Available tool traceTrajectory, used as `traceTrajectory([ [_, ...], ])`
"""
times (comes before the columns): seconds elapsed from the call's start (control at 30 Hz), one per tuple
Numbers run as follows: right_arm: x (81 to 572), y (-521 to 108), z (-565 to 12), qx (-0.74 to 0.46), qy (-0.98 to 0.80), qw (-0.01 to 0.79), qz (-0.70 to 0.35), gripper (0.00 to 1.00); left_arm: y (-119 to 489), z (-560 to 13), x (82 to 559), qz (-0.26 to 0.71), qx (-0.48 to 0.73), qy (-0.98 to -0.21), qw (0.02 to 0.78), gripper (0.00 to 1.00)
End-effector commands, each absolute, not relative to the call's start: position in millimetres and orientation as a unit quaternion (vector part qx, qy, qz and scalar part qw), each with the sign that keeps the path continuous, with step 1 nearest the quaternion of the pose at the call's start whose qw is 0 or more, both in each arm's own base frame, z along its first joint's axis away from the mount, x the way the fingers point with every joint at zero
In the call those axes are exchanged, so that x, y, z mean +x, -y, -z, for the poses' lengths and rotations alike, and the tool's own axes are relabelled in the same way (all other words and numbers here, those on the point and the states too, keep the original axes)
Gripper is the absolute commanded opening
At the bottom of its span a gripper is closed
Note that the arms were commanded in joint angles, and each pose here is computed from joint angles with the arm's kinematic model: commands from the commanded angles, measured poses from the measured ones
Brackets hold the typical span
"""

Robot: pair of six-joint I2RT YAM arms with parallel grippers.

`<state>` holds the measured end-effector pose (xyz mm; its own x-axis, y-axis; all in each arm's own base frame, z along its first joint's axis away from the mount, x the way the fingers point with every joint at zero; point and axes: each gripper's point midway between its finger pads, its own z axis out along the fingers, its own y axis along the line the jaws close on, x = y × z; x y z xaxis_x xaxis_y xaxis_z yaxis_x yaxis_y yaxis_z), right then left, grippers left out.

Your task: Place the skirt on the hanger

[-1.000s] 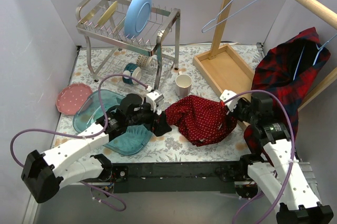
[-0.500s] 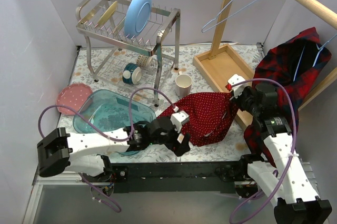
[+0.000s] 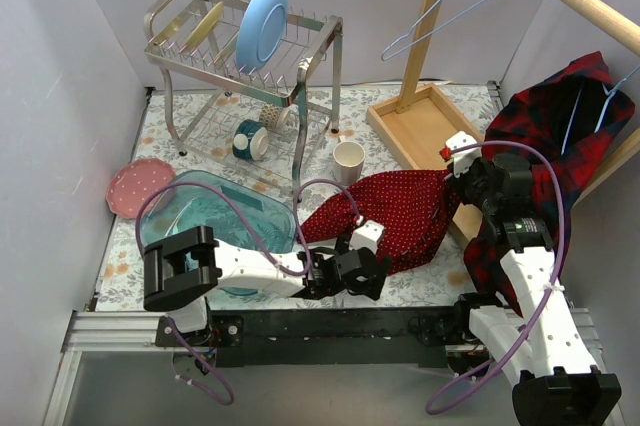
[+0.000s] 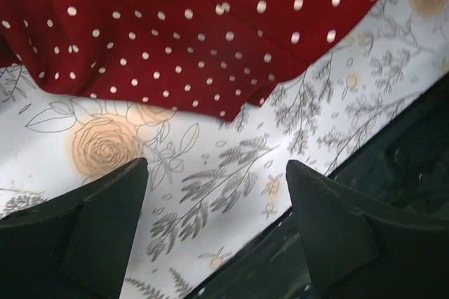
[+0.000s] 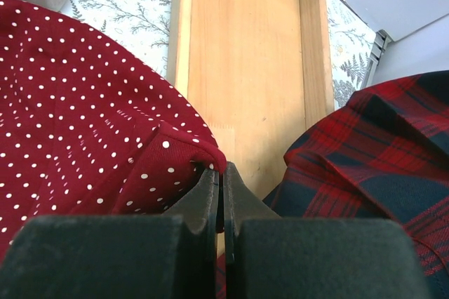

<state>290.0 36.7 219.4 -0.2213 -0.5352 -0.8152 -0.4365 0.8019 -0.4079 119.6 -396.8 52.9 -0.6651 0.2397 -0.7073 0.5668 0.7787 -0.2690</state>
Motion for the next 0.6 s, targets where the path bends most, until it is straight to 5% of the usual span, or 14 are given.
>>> traceTrajectory([
  [0.0, 296.9, -40.0, -234.8, -0.305, -0.76, 0.573, 0.042, 0.01, 413.7, -70.3, 135.7, 0.242, 0.157, -0.88, 0.378, 0.78],
  [0.23, 294.8, -42.6, -231.7, -0.311, -0.759, 0.572, 0.034, 0.01, 413.7, -43.4, 151.8, 0.166, 0.125, -0.896, 0.393, 0.58],
  [0.37, 293.2, -41.8, -230.4, -0.313, -0.758, 0.571, 0.036, 0.01, 410.9, -40.1, 156.6, 0.144, 0.122, -0.898, 0.398, 0.39],
  [0.4, 292.5, -42.0, -229.5, -0.313, -0.759, 0.57, 0.035, 0.01, 410.1, -40.1, 156.9, 0.141, 0.12, -0.898, 0.4, 0.26],
  [0.5, 292.0, -41.5, -230.7, -0.313, -0.757, 0.572, 0.037, 0.01, 407.8, -37.8, 155.9, 0.135, 0.122, -0.9, 0.396, 0.07],
  [0.57, 291.6, -41.6, -230.9, -0.314, -0.757, 0.572, 0.037, 0.01, 408.4, -39.1, 153.0, 0.14, 0.127, -0.901, 0.391, 0.03],
])
